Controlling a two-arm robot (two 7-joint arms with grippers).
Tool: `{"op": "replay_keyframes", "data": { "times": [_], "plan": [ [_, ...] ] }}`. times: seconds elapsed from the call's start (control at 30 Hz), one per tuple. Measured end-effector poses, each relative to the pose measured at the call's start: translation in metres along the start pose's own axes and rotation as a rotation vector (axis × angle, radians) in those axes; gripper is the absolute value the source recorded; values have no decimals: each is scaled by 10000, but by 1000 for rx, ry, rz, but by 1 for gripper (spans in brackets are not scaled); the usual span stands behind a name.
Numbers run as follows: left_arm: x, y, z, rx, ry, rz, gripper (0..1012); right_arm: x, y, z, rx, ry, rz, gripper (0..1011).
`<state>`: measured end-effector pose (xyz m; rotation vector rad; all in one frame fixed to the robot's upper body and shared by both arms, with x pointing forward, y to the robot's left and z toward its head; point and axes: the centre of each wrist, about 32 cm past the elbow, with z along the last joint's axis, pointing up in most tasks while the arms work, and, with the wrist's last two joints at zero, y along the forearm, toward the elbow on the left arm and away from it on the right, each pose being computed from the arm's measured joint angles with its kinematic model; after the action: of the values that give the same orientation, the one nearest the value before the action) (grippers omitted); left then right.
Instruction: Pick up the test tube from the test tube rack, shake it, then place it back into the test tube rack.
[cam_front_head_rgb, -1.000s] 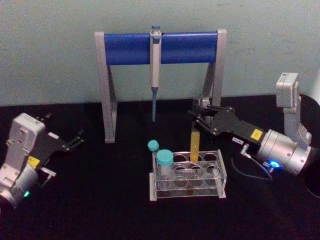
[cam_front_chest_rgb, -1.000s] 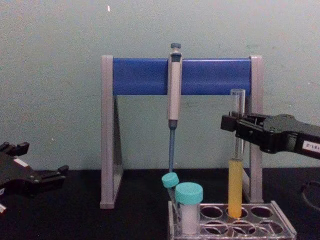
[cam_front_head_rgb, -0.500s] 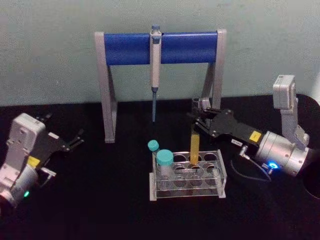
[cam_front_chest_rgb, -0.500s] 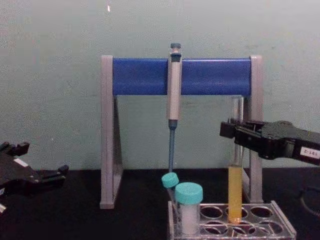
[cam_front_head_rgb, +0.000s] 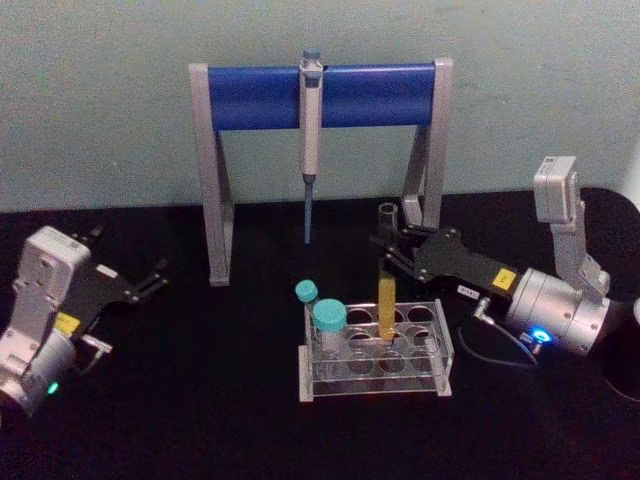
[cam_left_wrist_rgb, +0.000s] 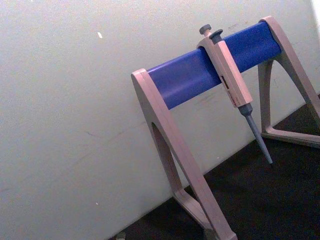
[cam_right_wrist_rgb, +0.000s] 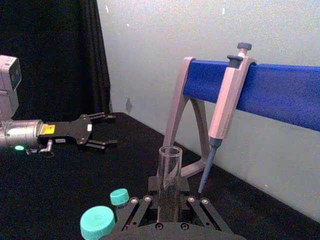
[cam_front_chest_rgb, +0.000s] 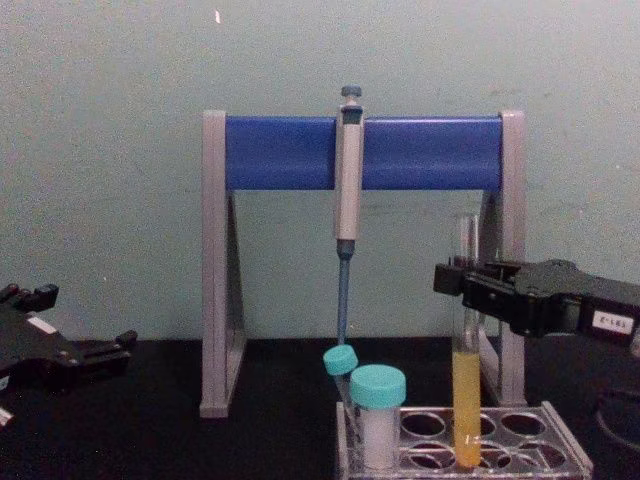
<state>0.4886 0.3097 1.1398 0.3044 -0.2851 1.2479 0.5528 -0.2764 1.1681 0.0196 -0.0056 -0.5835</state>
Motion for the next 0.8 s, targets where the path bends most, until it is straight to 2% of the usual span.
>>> {"op": "replay_keyframes", "data": {
  "times": [0.8],
  "plan": [
    [0, 0, 0, 0, 0, 0, 1001, 0, 18, -103, -41, 27, -1, 235]
  ]
}}
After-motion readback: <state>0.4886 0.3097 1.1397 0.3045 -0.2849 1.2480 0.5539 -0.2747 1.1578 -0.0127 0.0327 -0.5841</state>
